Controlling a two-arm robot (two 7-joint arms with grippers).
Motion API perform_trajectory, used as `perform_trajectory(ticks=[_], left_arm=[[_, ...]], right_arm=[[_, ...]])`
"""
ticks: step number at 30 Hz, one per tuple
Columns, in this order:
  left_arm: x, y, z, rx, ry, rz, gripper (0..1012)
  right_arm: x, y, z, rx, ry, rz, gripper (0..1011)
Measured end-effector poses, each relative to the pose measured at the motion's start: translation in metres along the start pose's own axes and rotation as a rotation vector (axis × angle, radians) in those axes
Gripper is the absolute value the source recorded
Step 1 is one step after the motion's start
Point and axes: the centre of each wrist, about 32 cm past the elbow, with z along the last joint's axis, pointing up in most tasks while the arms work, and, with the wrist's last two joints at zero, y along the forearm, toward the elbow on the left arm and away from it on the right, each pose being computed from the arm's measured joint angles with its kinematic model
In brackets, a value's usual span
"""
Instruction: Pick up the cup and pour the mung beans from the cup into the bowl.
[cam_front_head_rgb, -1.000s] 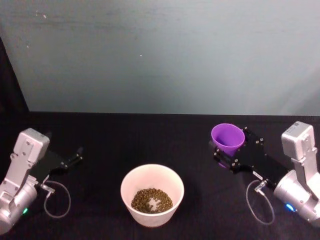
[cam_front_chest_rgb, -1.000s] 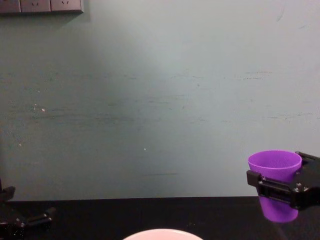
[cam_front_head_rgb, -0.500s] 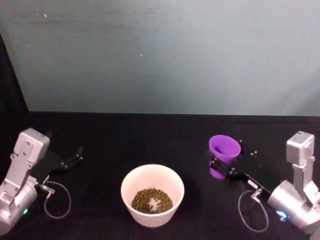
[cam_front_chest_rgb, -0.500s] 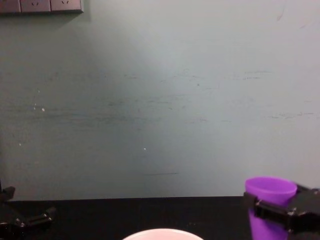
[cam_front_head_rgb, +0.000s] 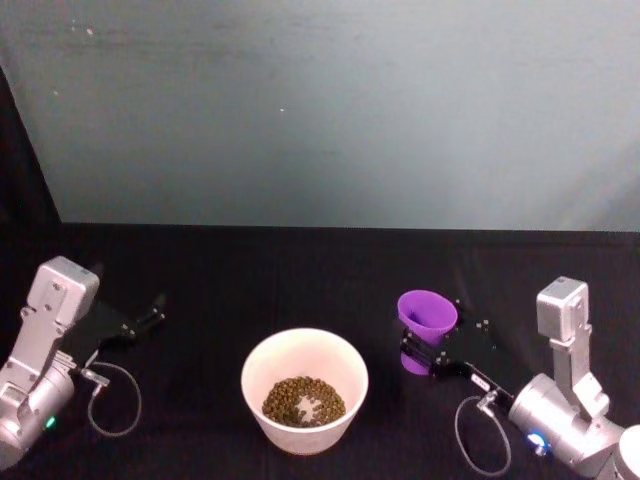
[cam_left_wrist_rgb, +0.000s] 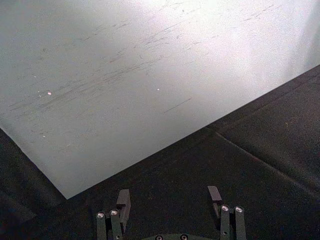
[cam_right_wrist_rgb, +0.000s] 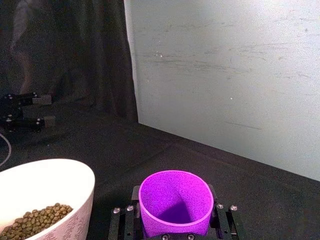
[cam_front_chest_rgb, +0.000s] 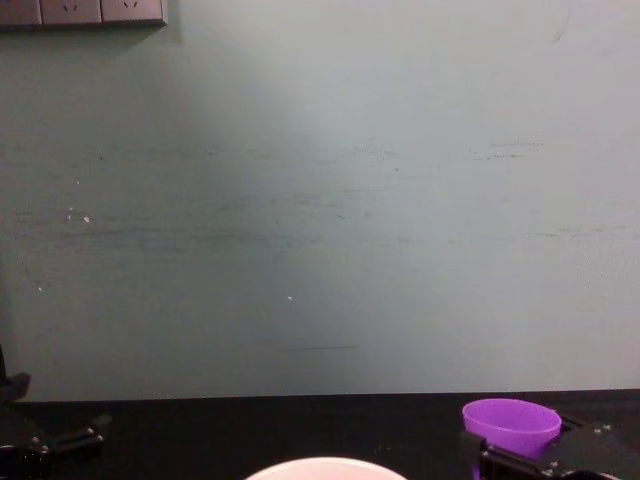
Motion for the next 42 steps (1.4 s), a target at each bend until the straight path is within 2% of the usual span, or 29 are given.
perform_trajectory(ticks=[6, 15, 24, 35, 42], left_arm=[[0.0000, 0.0000, 0.0000, 0.000, 0.000, 0.000, 1003], [0.0000, 0.0000, 0.0000, 0.000, 0.000, 0.000, 1003], [0.0000, 0.0000, 0.0000, 0.000, 0.000, 0.000, 1003], [0.0000, 0.0000, 0.0000, 0.000, 0.000, 0.000, 1003], [0.0000, 0.0000, 0.0000, 0.000, 0.000, 0.000, 1003]], right_arm=[[-0.0039, 0.0026, -0.0045, -0.002, -0.008, -0.001, 739], [-0.0039, 0.0030, -0.0092, -0.005, -0.015, -0.002, 739], [-0.0038, 0.0032, -0.0084, -0.003, -0.016, -0.001, 743], [-0.0040, 0.0032, -0.0080, -0.003, -0.017, -0.001, 1003], [-0.0040, 0.0030, -0.0080, -0.004, -0.017, -0.001, 1003]])
